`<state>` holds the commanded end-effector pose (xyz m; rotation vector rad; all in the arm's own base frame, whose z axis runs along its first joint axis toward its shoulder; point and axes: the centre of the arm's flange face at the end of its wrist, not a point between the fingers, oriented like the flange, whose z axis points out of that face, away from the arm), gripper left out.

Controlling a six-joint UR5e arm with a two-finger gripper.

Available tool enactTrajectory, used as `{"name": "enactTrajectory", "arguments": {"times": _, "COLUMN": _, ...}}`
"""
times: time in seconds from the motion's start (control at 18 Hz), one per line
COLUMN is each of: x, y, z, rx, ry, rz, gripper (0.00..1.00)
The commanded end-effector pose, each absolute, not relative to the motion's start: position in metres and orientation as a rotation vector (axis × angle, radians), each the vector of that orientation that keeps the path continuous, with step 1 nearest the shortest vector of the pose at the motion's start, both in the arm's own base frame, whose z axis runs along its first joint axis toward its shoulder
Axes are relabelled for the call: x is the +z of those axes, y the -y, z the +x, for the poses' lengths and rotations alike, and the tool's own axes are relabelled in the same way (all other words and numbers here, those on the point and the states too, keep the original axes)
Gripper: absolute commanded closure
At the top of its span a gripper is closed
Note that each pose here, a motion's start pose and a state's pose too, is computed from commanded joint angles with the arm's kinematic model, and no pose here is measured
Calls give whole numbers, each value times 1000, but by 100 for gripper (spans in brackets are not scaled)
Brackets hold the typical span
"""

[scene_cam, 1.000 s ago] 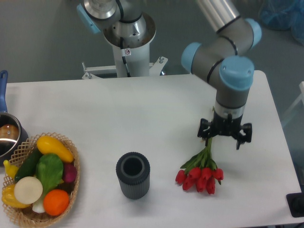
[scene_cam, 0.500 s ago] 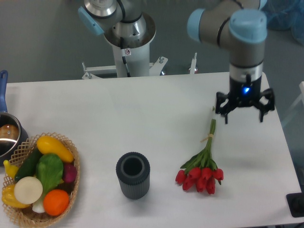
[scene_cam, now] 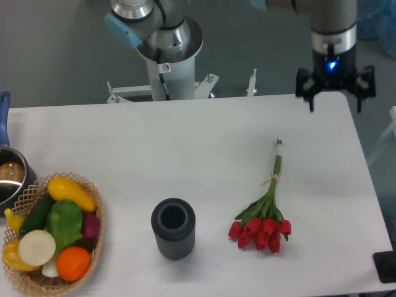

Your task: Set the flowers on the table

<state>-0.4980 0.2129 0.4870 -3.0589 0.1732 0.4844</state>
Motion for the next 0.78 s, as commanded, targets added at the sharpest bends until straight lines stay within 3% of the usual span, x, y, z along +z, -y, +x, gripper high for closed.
{"name": "enactTrajectory", "arguments": {"times": 0.44, "x": 518, "y": -133, "z": -495, "rx": 510, "ry": -218, "rz": -3029, "gripper": 0}}
{"name": "enactTrajectory", "arguments": {"times": 0.78, "x": 521, "y": -119, "z": -495, "rx": 516, "ry": -229, "rz": -2997, "gripper": 0}}
